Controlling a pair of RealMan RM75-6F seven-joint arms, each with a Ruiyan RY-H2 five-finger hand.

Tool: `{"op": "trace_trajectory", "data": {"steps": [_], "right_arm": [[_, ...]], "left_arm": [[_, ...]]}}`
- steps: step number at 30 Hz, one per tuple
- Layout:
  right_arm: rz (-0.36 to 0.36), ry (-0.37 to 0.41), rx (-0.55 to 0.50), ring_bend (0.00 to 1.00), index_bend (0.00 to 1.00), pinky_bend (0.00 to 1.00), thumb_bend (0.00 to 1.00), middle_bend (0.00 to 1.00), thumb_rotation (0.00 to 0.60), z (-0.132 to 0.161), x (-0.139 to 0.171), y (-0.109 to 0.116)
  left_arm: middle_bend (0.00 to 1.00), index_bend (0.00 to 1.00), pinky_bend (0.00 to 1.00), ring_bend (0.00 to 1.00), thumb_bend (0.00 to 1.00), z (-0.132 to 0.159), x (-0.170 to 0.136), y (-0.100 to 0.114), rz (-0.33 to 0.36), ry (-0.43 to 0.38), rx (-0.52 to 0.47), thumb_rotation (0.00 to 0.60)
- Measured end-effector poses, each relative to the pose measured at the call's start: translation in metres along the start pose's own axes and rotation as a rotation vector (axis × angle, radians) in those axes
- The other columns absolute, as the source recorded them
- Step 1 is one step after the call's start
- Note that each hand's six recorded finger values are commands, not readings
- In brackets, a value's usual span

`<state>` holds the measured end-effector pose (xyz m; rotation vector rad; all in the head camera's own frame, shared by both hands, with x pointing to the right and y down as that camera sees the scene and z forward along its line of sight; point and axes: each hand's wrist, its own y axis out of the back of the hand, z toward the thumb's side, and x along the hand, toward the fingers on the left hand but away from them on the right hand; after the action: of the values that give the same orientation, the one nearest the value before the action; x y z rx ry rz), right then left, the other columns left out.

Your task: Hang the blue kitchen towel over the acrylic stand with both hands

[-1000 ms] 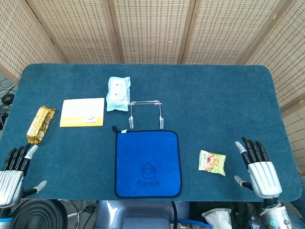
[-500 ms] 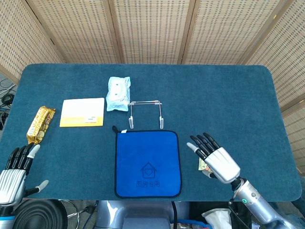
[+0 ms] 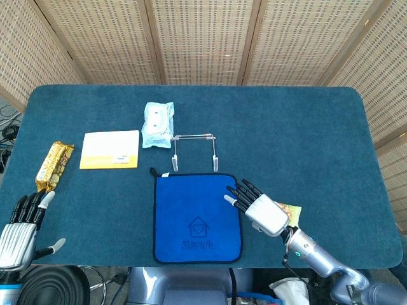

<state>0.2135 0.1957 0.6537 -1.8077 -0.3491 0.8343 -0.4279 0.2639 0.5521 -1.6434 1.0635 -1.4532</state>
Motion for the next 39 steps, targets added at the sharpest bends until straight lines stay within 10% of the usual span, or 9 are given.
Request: {"op": "trace_trajectory", "data": {"steps": [39], "right_arm": [[0.062, 0.038, 0.179, 0.0, 0.04, 0.0, 0.0, 0.0, 0.6, -0.001, -0.052, -0.052]], "left_arm": [[0.0, 0.0, 0.0, 0.0, 0.0, -0.006, 0.011, -0.011, -0.037, 0.042, 0.017, 0.6]]}}
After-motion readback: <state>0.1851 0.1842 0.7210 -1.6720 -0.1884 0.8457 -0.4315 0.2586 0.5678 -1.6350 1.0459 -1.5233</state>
